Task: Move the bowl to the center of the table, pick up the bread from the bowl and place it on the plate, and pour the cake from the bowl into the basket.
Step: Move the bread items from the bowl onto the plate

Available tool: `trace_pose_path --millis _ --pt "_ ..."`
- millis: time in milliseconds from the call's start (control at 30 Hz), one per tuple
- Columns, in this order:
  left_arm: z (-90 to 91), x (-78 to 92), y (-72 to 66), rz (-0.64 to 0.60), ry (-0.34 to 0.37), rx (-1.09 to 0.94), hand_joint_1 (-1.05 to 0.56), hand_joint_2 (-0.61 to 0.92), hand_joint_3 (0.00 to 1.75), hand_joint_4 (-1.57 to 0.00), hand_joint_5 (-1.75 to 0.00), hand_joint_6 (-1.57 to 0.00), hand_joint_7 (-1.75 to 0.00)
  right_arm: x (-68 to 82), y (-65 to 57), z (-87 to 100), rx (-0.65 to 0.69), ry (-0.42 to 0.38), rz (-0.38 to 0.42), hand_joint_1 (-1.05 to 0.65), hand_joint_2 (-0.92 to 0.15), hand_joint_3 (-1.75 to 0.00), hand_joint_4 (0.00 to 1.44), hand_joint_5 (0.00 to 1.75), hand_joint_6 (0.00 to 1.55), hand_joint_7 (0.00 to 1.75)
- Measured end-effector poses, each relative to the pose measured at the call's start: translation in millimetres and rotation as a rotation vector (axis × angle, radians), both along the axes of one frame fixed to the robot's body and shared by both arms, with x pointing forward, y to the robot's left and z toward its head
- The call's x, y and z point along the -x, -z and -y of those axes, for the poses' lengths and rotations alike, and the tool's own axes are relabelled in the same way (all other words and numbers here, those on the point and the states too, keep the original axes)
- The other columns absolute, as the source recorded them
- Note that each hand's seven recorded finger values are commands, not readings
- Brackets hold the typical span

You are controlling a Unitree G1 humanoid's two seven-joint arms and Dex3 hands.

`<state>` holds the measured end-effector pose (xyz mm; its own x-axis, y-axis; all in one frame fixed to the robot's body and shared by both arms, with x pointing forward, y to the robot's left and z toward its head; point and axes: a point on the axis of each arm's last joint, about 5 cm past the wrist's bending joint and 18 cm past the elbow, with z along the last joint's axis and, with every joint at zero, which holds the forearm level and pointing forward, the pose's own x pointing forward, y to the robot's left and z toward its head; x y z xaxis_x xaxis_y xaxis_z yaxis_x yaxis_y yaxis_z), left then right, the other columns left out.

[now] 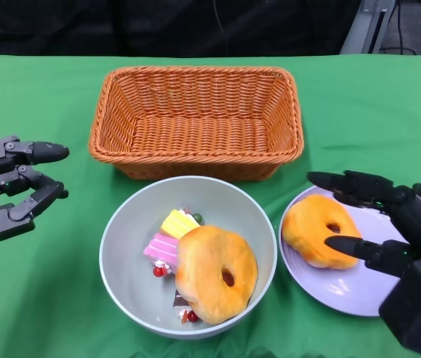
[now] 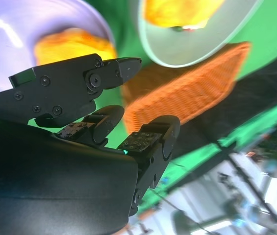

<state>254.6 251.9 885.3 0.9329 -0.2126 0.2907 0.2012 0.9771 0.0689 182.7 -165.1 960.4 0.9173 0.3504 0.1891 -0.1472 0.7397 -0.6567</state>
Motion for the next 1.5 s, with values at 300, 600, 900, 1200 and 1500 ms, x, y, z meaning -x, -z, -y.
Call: trace_pose_path --millis 300,600,900,1200,1500 --pt "1.3 0.0 0.8 -0.001 0.001 0.006 -0.10 0.72 0.51 -0.73 -1.11 -0.92 -0.30 13.6 -29.3 -19.0 -0.021 -0.232 0.101 -0.40 -0.87 0.00 0.76 0.06 0.67 0.02" --pt "3.2 0.0 1.8 -0.002 -0.003 0.012 -0.08 0.73 0.50 -0.72 -1.10 -0.94 -0.27 8.1 -44.4 -41.7 0.031 -0.377 0.137 -0.48 -0.83 0.00 0.79 0.06 0.71 0.02" --pt "5.3 0.9 3.5 -0.002 -0.010 0.018 -0.09 0.74 0.49 -0.72 -1.12 -0.95 -0.25 -18.7 -32.5 -62.1 0.151 -0.426 0.147 -0.58 -0.82 0.00 0.81 0.06 0.73 0.01" --pt "5.7 1.7 4.0 0.000 -0.012 0.019 -0.09 0.74 0.47 -0.71 -1.11 -0.95 -0.23 -36.1 -15.1 -71.3 0.289 -0.409 0.223 -0.61 -0.85 -0.01 0.76 0.02 0.69 0.01" --pt "5.0 2.7 2.8 0.013 -0.015 0.019 -0.06 0.74 0.49 -0.70 -1.12 -0.96 -0.21 -48.5 11.3 -76.1 0.450 -0.398 0.279 -0.63 -0.86 -0.01 0.74 0.01 0.66 0.00"
